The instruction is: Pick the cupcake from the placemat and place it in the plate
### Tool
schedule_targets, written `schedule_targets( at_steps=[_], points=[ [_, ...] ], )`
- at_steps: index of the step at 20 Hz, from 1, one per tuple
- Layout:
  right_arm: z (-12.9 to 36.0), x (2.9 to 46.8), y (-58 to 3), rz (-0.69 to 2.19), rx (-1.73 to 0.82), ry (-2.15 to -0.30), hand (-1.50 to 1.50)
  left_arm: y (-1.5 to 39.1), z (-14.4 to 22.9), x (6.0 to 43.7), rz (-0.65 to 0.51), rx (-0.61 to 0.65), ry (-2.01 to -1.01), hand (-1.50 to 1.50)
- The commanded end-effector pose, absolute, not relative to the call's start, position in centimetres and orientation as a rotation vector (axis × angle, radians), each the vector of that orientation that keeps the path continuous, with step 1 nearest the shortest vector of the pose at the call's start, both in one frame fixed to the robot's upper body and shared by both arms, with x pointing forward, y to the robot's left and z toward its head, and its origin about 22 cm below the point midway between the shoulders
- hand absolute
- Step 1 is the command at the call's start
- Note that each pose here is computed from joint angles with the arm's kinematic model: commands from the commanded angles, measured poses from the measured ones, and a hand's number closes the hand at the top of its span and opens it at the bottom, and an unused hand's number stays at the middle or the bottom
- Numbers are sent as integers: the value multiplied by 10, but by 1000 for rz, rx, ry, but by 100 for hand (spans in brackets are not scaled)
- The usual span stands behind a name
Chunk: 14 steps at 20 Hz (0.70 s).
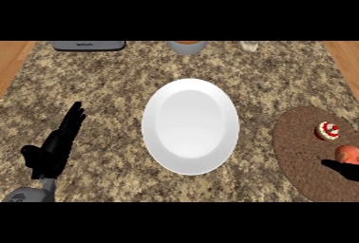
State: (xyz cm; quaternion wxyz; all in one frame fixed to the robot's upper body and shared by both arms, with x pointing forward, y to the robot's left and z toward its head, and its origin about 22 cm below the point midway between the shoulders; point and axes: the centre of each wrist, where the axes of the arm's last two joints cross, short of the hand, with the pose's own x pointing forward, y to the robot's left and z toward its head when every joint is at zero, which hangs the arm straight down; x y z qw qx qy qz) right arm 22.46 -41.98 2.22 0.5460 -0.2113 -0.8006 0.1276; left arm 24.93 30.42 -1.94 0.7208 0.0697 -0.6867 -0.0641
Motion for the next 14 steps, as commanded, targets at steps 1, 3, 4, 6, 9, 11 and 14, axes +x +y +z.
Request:
schedule_targets(
  at_steps=[1,3,4,6,9,11,14],
  points=[
    [49,210,-436,454,-628,-1751,-150,296,-18,253,-128,174,-1522,0],
    [59,212,-447,553,-661,-1650,-150,297,-20,253,-136,165,-1510,0],
    [65,212,-459,617,-686,-1600,-150,303,-11,259,-138,159,-1527,0],
    [55,208,-450,699,-698,-1518,-150,295,-24,242,-143,166,-1516,0],
    [92,215,-457,768,-704,-1411,-150,292,-25,251,-132,163,-1511,0],
    [61,203,-446,751,-677,-1372,-150,308,-17,256,-134,156,-1515,0],
    [66,230,-440,763,-670,-1314,-150,287,-19,252,-134,141,-1508,0]
  ],
)
